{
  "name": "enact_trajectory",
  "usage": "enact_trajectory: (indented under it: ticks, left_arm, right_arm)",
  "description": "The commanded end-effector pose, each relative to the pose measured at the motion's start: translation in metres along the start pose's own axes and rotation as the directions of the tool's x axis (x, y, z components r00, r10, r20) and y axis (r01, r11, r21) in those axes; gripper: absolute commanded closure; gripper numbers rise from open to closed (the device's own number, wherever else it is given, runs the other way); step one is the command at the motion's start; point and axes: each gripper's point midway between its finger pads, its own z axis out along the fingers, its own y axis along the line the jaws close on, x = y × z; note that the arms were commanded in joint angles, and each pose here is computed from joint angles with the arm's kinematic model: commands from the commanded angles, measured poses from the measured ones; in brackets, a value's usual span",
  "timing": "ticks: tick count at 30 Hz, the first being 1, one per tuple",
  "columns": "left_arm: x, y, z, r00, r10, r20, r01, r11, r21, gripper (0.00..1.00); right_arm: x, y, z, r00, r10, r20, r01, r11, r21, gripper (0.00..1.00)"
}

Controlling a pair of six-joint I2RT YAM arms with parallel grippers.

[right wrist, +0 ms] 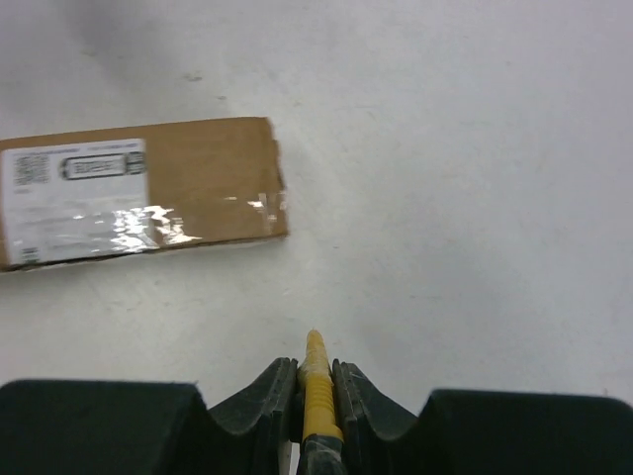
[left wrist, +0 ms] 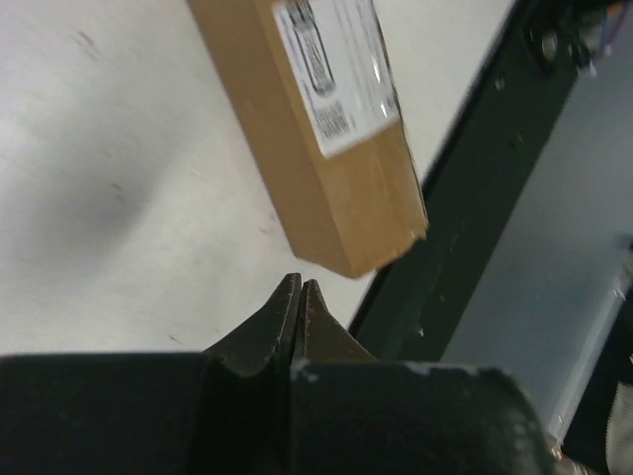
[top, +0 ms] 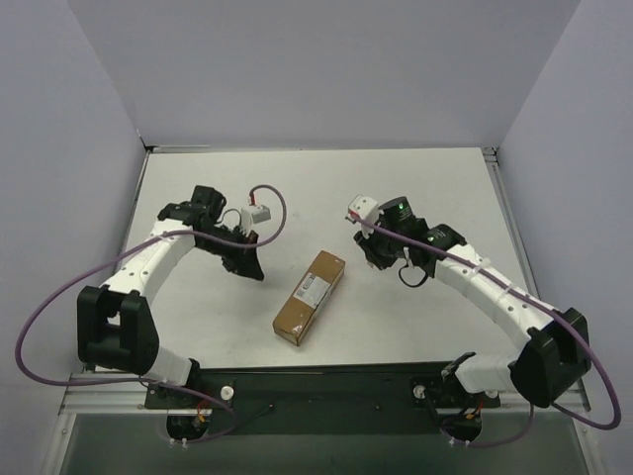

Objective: Unpack the express box

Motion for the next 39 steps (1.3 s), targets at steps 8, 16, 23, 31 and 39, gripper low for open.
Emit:
enact_trajectory:
  ticks: [8, 16, 23, 31, 39]
  left_arm:
    - [0.091, -0.074, 0.019, 0.929, 0.303, -0.211, -0.213, 0.907, 0.363, 1.0]
    - [0.113, -0.063, 0.022, 0.837, 0.359, -0.413, -0.192, 0.899, 0.393, 1.0]
    - [0.104, -0.052, 0.039, 0.844, 0.387, -0.373, -0.237, 0.891, 0.387, 1.0]
    - [0.115, -0.062, 0.039, 0.784, 0.455, -0.421, -0.226, 0.843, 0.489, 1.0]
    - [0.126, -0.061, 0.057, 0.728, 0.591, -0.348, -0.397, 0.777, 0.489, 1.0]
  right_arm:
    - [-0.05, -0.071, 0.053, 0.993, 0.074, 0.088, -0.082, 0.993, 0.089, 1.0]
    - [-0.043, -0.035, 0.076, 0.997, 0.043, 0.07, -0.043, 0.999, 0.001, 1.0]
    - [-0.024, -0.008, 0.068, 0.997, 0.042, 0.059, -0.04, 0.999, -0.037, 1.0]
    - [-0.004, 0.002, 0.054, 0.998, 0.056, 0.033, -0.055, 0.998, -0.039, 1.0]
    - [-0.012, -0.032, 0.049, 0.988, 0.147, 0.036, -0.148, 0.988, 0.032, 1.0]
